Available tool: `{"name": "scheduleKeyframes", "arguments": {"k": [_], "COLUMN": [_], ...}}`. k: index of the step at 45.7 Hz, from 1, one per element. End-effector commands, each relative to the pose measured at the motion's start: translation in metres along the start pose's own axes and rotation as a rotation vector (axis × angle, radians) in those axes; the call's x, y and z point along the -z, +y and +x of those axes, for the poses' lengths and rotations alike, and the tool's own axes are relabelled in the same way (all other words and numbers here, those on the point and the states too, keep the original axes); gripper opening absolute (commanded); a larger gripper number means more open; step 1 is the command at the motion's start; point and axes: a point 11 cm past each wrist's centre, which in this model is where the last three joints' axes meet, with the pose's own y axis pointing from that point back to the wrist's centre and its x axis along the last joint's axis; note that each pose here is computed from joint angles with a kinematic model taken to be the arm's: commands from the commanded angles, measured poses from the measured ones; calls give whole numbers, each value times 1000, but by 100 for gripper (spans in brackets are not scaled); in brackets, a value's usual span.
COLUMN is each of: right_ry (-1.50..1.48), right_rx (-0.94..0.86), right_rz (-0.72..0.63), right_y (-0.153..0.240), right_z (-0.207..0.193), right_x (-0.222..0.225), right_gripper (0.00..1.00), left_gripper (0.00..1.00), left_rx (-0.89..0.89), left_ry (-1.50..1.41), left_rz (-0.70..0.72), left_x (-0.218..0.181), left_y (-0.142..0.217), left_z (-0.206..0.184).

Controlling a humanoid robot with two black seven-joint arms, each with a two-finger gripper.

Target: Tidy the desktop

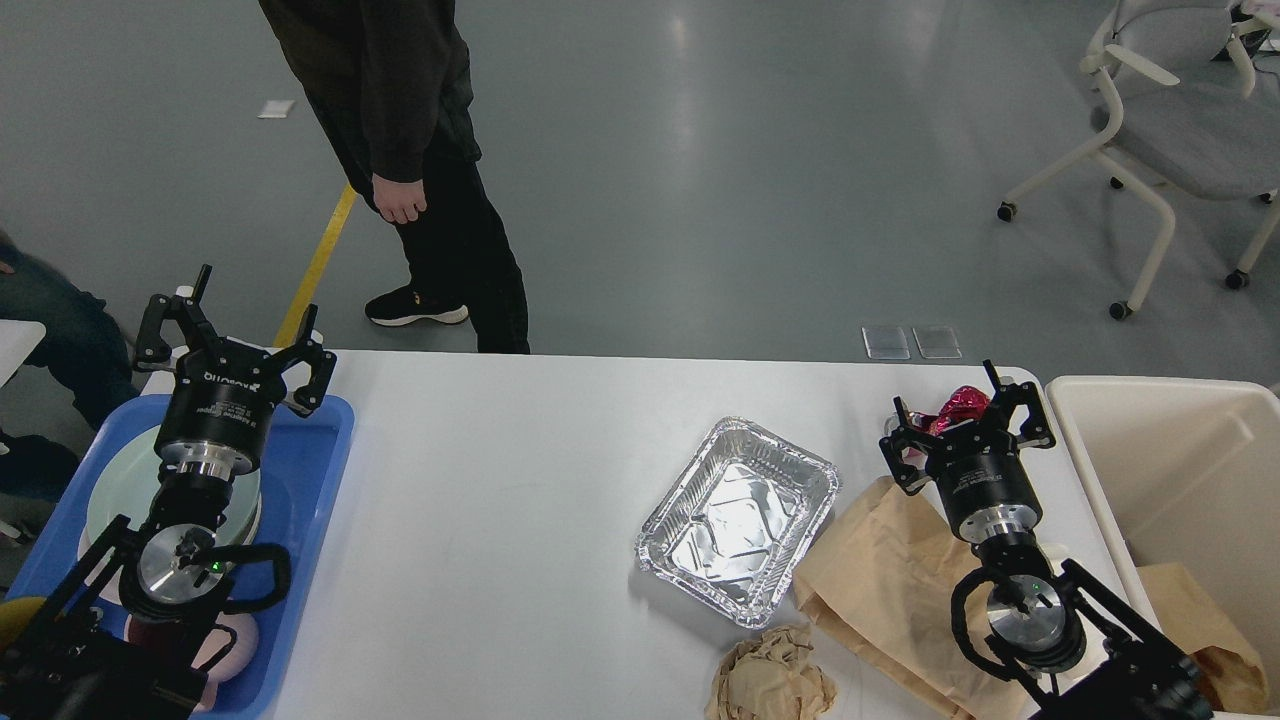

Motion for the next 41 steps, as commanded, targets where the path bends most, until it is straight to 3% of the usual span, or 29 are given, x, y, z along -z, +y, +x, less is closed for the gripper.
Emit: {"name": "scheduleKeyframes", "arguments": {"k": [1, 9, 30, 41], "right_ry": [-1, 0, -1, -1], "right_rx": [0, 0, 0, 0], "right_rz": [0, 0, 0, 0], "right_y": [0, 0, 0, 0], "right_z": [0, 0, 0, 0], "right_x": [0, 0, 0, 0], "right_gripper": [100, 100, 100, 100], "left_gripper": [96, 96, 96, 96], "left_rx": [59, 58, -31, -44], "left_ry": [31, 38, 104, 99], "left_rz": [38, 0, -36, -37], "left_x": [8, -5, 9, 8], "left_y": [9, 10, 39, 24], "left_z": [-1, 3, 30, 33]}}
